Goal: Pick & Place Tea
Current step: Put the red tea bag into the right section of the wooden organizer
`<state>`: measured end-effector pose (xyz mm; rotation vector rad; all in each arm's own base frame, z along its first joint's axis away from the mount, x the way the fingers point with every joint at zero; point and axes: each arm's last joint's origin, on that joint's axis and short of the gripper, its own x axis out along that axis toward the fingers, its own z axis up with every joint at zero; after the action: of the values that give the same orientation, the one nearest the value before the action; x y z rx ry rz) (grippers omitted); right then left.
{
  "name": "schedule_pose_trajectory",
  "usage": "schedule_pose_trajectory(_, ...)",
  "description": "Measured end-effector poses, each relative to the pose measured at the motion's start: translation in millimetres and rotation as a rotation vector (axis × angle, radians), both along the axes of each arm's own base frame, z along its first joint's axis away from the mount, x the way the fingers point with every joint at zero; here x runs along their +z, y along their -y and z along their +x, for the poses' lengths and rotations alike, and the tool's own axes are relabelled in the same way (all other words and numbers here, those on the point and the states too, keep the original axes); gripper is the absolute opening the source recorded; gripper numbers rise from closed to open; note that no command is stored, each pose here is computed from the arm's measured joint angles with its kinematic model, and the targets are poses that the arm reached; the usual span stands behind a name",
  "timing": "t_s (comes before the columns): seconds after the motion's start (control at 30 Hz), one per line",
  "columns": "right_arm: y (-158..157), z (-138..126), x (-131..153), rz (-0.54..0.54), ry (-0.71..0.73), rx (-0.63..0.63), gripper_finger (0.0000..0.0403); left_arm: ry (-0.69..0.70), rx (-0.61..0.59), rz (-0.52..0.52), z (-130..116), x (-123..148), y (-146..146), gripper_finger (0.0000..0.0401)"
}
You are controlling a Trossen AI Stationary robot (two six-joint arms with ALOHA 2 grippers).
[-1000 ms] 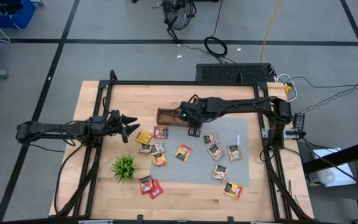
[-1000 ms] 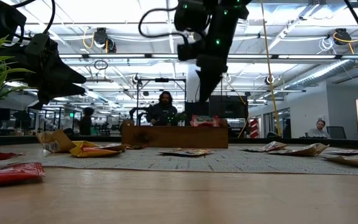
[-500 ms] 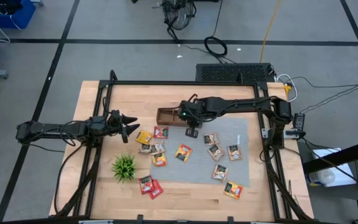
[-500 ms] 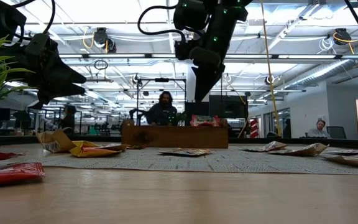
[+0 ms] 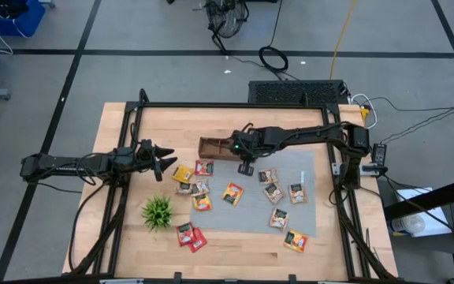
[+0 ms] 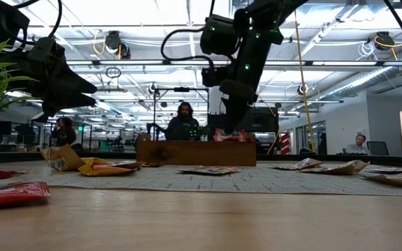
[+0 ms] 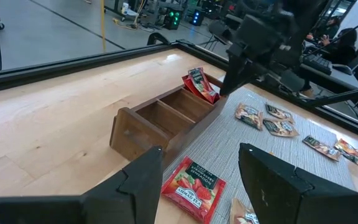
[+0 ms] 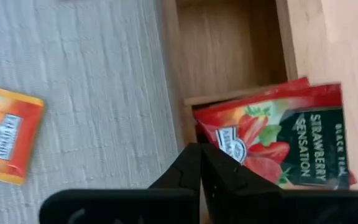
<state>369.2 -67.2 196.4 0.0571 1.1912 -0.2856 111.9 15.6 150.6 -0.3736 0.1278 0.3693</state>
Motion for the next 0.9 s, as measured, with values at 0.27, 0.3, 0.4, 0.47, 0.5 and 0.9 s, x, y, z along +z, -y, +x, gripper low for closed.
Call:
schedule_pose_trajectory(0.27, 5.4, -2.7, -11.5, -0.012, 0.022, 0.001, 0.0, 0.0, 0.0, 0.0, 0.0, 0.0, 0.0, 0.0212)
schedule_pose_trajectory(0.3, 6.8, -2.9, -12.7, -0.012, 0.028, -0.002, 0.0, 0.0, 0.0, 0.0, 0.0, 0.0, 0.0, 0.0212)
schedule_pose_trajectory(0.4, 9.3, -5.7, -17.5, -0.014, 0.02, -0.004, 0.0, 0.0, 0.0, 0.0, 0.0, 0.0, 0.0, 0.0212)
schedule_pose_trajectory(0.47, 11.1, -6.8, -20.0, -0.02, 0.015, -0.006, 0.0, 0.0, 0.0, 0.0, 0.0, 0.0, 0.0, 0.0212)
schedule_pose_trajectory(0.5, 12.1, -6.1, -21.8, -0.02, 0.015, -0.006, 0.0, 0.0, 0.0, 0.0, 0.0, 0.0, 0.0, 0.0212)
schedule_pose_trajectory(0.9, 5.2, -6.0, -19.5, -0.018, 0.005, 0.025, 0.0, 0.0, 0.0, 0.0, 0.0, 0.0, 0.0, 0.0212)
